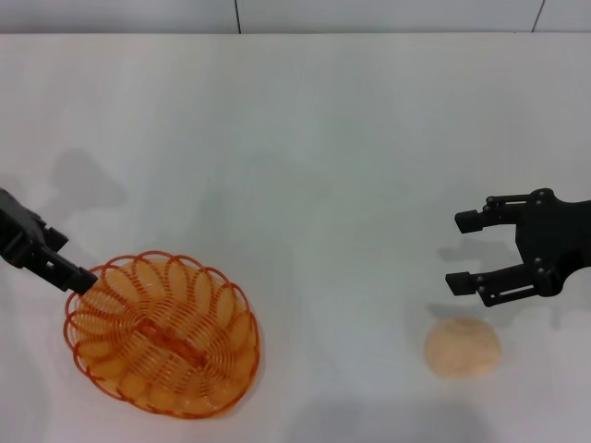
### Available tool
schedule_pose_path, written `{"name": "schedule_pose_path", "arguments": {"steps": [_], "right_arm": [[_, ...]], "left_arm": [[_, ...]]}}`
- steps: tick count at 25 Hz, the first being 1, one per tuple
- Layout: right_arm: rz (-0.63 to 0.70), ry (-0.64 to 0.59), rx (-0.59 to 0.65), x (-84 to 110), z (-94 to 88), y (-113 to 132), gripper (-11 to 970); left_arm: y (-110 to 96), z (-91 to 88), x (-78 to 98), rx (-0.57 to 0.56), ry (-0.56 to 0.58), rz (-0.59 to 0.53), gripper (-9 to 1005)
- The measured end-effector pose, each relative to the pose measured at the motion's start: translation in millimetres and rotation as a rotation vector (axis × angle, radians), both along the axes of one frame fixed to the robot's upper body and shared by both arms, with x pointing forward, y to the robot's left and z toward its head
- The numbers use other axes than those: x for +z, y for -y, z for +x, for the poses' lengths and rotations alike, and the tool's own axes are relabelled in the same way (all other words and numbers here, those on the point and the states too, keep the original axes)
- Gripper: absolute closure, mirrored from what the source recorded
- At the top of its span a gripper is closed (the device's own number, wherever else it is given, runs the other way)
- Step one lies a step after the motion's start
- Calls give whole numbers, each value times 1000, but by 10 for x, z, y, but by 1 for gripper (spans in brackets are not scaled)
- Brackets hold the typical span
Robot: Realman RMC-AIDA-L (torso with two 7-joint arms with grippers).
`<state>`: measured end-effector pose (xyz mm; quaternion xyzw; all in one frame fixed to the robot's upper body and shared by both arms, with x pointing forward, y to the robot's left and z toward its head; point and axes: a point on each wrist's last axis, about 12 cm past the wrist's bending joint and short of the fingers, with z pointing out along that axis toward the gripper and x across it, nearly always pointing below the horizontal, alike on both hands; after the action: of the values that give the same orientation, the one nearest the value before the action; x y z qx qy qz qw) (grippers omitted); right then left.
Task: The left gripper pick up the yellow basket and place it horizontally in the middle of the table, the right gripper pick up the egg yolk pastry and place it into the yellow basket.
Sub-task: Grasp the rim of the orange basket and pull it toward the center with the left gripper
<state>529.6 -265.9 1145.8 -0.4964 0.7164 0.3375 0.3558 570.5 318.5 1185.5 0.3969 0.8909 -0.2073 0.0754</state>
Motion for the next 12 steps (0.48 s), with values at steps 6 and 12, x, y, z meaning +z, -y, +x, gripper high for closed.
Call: {"name": "schedule_pose_path", "arguments": {"steps": [6, 12], "right_arm": [[8, 3, -3, 8, 3, -3, 117], [10, 9, -7, 10, 8, 4, 118]], "left_arm": [[36, 22, -5, 83, -54, 48, 130], [129, 24, -71, 151, -118, 104, 131]]}}
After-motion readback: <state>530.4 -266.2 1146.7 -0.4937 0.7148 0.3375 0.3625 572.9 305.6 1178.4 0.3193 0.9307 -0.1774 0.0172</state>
